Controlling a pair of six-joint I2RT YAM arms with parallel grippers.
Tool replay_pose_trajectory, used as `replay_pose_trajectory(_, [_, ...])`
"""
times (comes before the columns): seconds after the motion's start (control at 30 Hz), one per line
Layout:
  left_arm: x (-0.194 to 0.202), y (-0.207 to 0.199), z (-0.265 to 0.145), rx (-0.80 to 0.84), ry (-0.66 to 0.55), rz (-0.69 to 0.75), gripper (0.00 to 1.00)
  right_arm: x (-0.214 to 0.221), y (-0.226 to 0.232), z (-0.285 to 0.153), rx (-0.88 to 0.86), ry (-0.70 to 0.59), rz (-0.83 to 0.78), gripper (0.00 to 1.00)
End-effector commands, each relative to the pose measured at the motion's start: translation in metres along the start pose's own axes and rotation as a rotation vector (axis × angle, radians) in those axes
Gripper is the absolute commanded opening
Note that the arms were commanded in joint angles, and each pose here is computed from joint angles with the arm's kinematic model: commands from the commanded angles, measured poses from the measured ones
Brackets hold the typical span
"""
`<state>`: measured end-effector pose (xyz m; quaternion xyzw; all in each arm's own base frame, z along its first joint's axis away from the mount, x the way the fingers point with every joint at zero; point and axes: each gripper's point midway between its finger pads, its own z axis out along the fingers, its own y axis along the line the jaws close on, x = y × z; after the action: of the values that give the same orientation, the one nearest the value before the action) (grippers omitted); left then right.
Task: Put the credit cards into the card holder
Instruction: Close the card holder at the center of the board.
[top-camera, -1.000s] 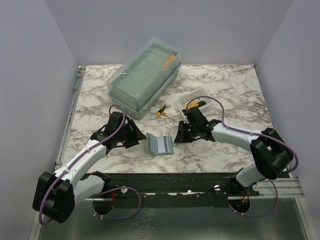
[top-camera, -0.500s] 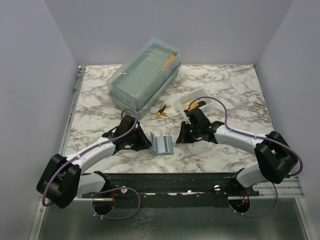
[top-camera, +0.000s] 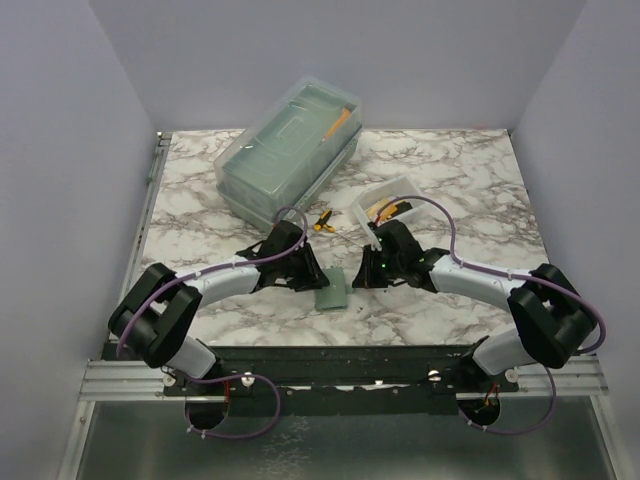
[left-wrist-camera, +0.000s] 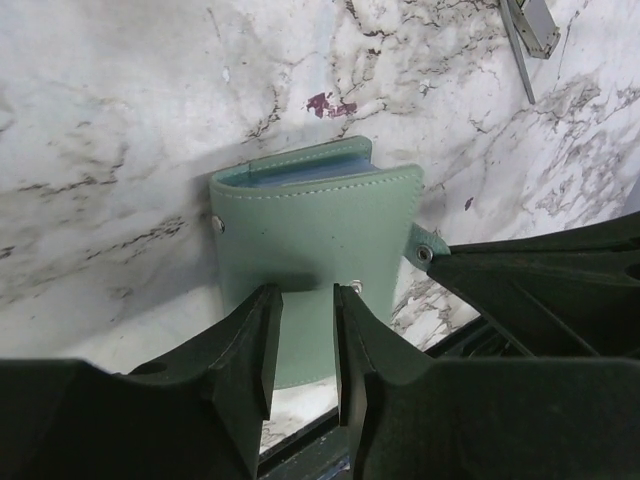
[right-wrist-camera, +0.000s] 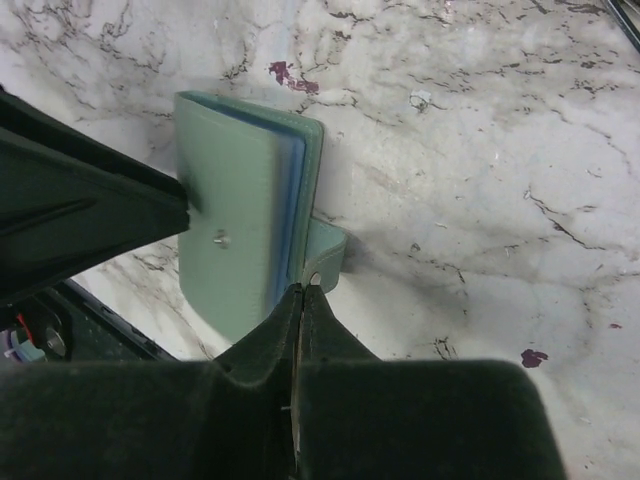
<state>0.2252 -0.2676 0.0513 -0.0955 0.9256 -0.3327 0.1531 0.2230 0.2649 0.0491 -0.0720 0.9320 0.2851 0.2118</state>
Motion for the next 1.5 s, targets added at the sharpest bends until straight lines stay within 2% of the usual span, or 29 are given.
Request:
replay_pose_trajectory(0.0, [0.004,-0.002,0.014,0.008,0.034,0.032,0.32,-0.008,0.011,0.003,-0.069,-0.041,-0.056,0.0])
replay_pose_trajectory(0.27, [0.009,0.014,0.026,-0.048,0.054,0.028,0.29,-0.009,0.032,0.006,-0.19,-0.031,-0.087,0.0])
replay_pose_trajectory(0.57, [0.011,0.017,0.028,-0.058,0.069,0.03,0.28,-0.001,0.034,0.014,-0.217,0.023,-0.109,0.0])
replay_pose_trajectory(0.7, [0.012,0.014,0.027,-0.046,0.077,0.04,0.26,-0.002,0.024,0.015,-0.155,0.019,-0.09,0.0])
replay_pose_trajectory(0.9, [0.013,0.01,0.023,-0.029,0.083,0.05,0.25,-0.001,0.01,0.006,-0.066,0.024,-0.121,0.15])
replay_pose_trajectory(1.0, [0.016,0.006,0.026,-0.01,0.115,0.064,0.25,0.0,0.007,0.006,-0.05,0.034,-0.12,0.27])
replay_pose_trajectory(1.1, [0.019,0.005,0.028,-0.005,0.139,0.064,0.25,-0.002,0.007,0.007,-0.042,0.028,-0.128,0.32])
replay_pose_trajectory(1.47, [0.012,0.008,0.023,-0.045,0.092,0.087,0.25,-0.012,0.006,0.009,0.024,0.02,-0.157,0.38])
